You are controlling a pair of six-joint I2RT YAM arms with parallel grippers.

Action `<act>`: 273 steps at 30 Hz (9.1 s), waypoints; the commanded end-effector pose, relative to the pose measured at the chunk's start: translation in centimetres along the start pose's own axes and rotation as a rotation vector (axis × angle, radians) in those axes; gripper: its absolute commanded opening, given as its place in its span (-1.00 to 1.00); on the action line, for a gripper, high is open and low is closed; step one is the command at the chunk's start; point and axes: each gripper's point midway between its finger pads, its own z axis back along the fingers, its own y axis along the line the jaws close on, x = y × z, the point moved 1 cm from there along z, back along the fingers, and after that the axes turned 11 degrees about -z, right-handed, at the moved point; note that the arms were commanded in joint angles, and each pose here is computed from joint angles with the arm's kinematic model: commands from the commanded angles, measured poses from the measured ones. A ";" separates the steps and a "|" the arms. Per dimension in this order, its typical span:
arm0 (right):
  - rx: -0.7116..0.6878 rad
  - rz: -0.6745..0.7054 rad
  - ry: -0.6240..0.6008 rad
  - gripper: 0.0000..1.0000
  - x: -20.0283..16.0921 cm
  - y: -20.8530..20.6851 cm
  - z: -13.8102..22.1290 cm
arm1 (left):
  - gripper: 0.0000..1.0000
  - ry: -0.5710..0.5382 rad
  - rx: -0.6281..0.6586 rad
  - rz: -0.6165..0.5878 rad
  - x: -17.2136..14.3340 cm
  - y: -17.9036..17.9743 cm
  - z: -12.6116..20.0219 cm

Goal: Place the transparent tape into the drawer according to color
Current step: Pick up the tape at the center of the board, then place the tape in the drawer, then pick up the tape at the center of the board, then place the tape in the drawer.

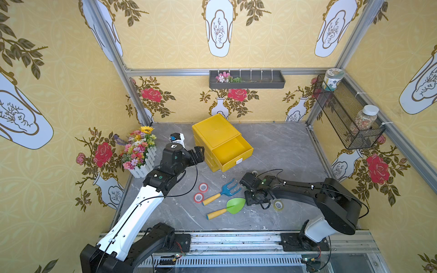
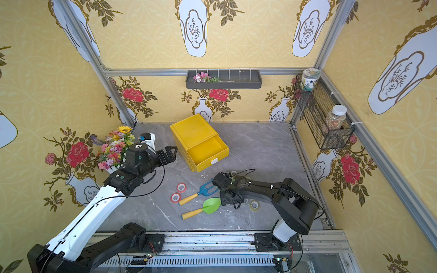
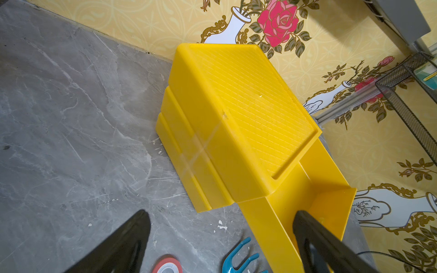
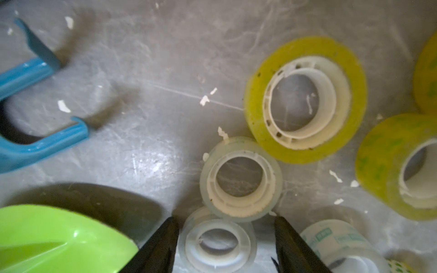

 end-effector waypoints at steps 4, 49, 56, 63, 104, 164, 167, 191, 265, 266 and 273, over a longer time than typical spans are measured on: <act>-0.045 0.045 0.077 0.30 -1.9 -0.8 0.0 | 0.99 -0.008 0.001 -0.008 0.1 0.0 -0.1; 0.016 0.004 -0.032 -0.04 -0.3 -0.3 3.1 | 0.99 0.000 -0.009 -0.006 0.0 -0.2 -0.3; 0.034 -0.004 -0.070 -0.04 0.5 -0.1 4.9 | 0.99 0.004 -0.008 -0.006 0.0 -0.1 -0.5; 0.054 -0.007 -0.129 -0.04 1.7 0.2 7.5 | 0.99 0.008 -0.009 -0.006 -0.1 -0.1 -0.5; 0.277 0.120 -0.444 -0.04 21.8 11.2 19.6 | 0.99 0.017 -0.008 -0.014 -0.2 -0.1 -0.7; -0.015 -0.490 -0.598 0.64 9.5 -11.4 17.0 | 0.87 0.558 -0.500 -0.359 -16.4 -19.1 -0.3; -0.017 -0.542 -0.600 0.64 9.4 -12.7 16.9 | 0.81 0.640 -0.523 -0.388 -19.0 -20.3 -2.8; -0.005 -0.619 -0.629 0.64 8.3 -15.9 17.6 | 0.43 0.826 -0.303 -0.642 -29.1 -20.7 -11.7; 0.041 -0.634 -0.653 0.65 9.5 -15.6 19.1 | -0.26 0.308 -0.059 -0.375 -2.7 -12.8 -5.6; 0.046 -0.626 -0.646 0.65 9.5 -15.4 19.0 | -0.26 0.308 -0.052 -0.358 -2.9 -12.2 -5.9; 0.083 -0.582 -0.592 0.64 9.4 -14.3 18.2 | -0.15 0.351 -0.047 -0.344 -4.2 -11.3 -7.3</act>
